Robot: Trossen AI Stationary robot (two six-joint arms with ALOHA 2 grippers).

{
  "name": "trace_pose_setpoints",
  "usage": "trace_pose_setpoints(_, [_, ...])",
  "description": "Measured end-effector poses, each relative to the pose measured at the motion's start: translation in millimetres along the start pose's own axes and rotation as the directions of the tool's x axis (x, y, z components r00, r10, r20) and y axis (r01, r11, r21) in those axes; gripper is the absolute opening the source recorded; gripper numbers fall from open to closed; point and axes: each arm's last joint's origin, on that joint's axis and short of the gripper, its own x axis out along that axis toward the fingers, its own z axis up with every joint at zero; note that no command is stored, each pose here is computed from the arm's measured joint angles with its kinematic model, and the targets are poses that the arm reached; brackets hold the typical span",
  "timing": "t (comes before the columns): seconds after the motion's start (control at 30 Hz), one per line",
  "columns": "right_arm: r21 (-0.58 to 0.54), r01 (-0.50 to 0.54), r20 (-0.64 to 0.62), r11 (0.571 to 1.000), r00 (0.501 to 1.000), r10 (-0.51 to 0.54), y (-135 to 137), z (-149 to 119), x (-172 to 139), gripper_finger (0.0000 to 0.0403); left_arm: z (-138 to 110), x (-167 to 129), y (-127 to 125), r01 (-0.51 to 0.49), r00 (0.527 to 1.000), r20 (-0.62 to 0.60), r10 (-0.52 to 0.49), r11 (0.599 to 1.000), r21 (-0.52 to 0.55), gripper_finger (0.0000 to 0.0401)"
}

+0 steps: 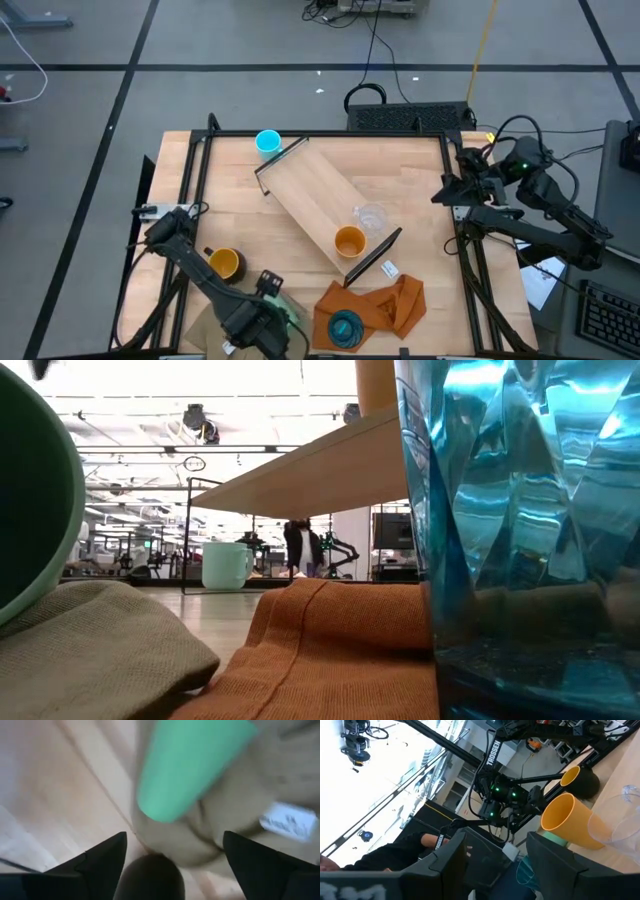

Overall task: Stack small to large cups/mugs on shelf
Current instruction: Put the green cup on the shelf

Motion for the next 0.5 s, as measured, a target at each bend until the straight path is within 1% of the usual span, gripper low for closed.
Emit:
trace_pose_setpoints(0.1, [-0.002, 0.008, 0.019, 1.000, 1.000, -0.008, 0.3, 0.3, -0.3, 0.0196, -0.7, -0.1, 2.9, -0.083, 0.996, 0.006, 0.084, 0.996, -0.025, 0.0345])
trace_pose_setpoints(0.13, [-0.002, 0.009, 0.022, 1.000, 1.000, -0.009, 0.3, 0.3, -0.4, 0.0196, -0.8, -0.1, 3.4, -0.093, 0.996, 0.006, 0.094, 0.995, -0.023, 0.0347])
trace_pose_setpoints(0.2, [-0.004, 0.010, 0.024, 1.000, 1.000, -0.009, 0.5, 0.2, -0.5, 0.0196, 0.4, 0.0, 4.2, -0.088, 0.996, 0.015, 0.088, 0.996, -0.007, 0.0349])
trace_pose_setpoints(0.3, [0.004, 0.017, 0.042, 1.000, 0.999, -0.017, 0.5, 0.4, -0.7, 0.0196, 1.2, 0.3, 5.0, -0.038, 0.999, 0.008, 0.038, 0.999, -0.008, 0.0347])
trace_pose_setpoints(0.43, [0.004, 0.016, 0.046, 1.000, 0.999, -0.016, 1.4, -0.3, -1.4, 0.0196, 1.9, 0.5, 5.8, -0.074, 0.997, 0.021, 0.073, 0.996, 0.048, 0.0353])
trace_pose_setpoints(0.5, [0.006, 0.019, 0.054, 1.000, 0.998, -0.019, 1.5, -0.3, -1.6, 0.0196, 3.0, 2.9, 5.1, -0.068, 0.997, 0.028, 0.066, 0.994, 0.086, 0.0364])
